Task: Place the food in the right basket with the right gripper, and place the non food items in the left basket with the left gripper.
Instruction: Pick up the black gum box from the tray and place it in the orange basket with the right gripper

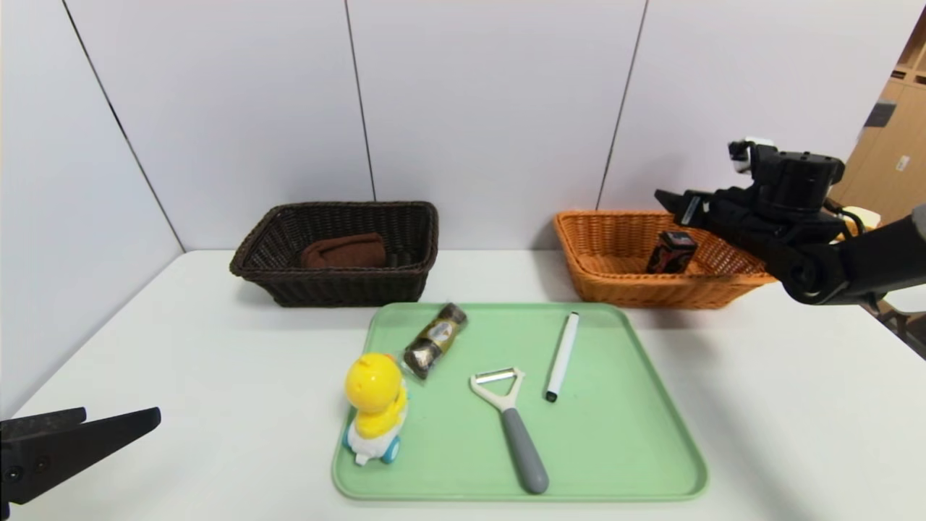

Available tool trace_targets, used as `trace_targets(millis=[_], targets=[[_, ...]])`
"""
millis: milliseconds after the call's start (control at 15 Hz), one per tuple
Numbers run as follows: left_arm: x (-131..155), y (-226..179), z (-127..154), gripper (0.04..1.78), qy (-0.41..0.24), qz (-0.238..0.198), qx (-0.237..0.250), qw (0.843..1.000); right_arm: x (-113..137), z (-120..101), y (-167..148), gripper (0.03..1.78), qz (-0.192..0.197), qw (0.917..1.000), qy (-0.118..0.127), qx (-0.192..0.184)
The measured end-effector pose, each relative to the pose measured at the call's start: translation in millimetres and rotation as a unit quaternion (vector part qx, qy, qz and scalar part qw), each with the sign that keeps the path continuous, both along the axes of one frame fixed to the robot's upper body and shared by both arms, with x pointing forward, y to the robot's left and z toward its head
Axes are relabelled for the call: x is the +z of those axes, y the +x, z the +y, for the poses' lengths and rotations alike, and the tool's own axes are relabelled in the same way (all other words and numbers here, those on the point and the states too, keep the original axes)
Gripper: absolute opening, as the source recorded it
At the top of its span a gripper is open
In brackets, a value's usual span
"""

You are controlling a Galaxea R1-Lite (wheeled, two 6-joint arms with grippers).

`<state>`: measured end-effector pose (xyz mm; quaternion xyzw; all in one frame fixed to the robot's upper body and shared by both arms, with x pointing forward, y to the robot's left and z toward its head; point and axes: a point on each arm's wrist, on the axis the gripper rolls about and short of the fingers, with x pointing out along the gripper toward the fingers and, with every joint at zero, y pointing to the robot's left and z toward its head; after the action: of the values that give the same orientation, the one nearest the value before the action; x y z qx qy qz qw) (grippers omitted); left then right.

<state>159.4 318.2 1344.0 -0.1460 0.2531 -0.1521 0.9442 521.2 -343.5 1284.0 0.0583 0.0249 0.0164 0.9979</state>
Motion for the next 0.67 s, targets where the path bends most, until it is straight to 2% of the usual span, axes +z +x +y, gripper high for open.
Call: trace_targets(millis=[133, 267, 400, 533, 600, 667], targets=[[0.0, -0.3, 0.1, 1.69, 0.0, -0.001, 0.0, 1.0, 31.2, 10.3, -10.1, 1.51, -0.007, 0.9999, 0.0, 0.011], [1.5, -0.4, 0.1, 1.69, -0.001, -0.003, 0.0, 1.0, 61.5, 30.0, -29.1, 1.56, 0.035, 0.9987, 0.009, 0.036], [2.0, 0.0, 0.0, 1.69, -0.003, -0.002, 0.001, 1.0, 90.7, 54.2, -48.3, 1.59, 0.078, 0.994, 0.039, 0.066], [1.6, -0.4, 0.1, 1.69, -0.01, 0.001, 0.005, 1.0, 126.9, 87.8, -73.7, 1.62, 0.126, 0.9823, 0.087, 0.108], [1.7, -0.6, 0.1, 1.69, -0.011, 0.0, 0.005, 1.0, 139.0, 102.1, -85.0, 1.63, 0.153, 0.9742, 0.11, 0.125], [2.0, -1.3, 0.2, 1.69, -0.011, -0.001, 0.005, 1.0, 149.2, 118.8, -97.4, 1.64, 0.19, 0.962, 0.135, 0.143]])
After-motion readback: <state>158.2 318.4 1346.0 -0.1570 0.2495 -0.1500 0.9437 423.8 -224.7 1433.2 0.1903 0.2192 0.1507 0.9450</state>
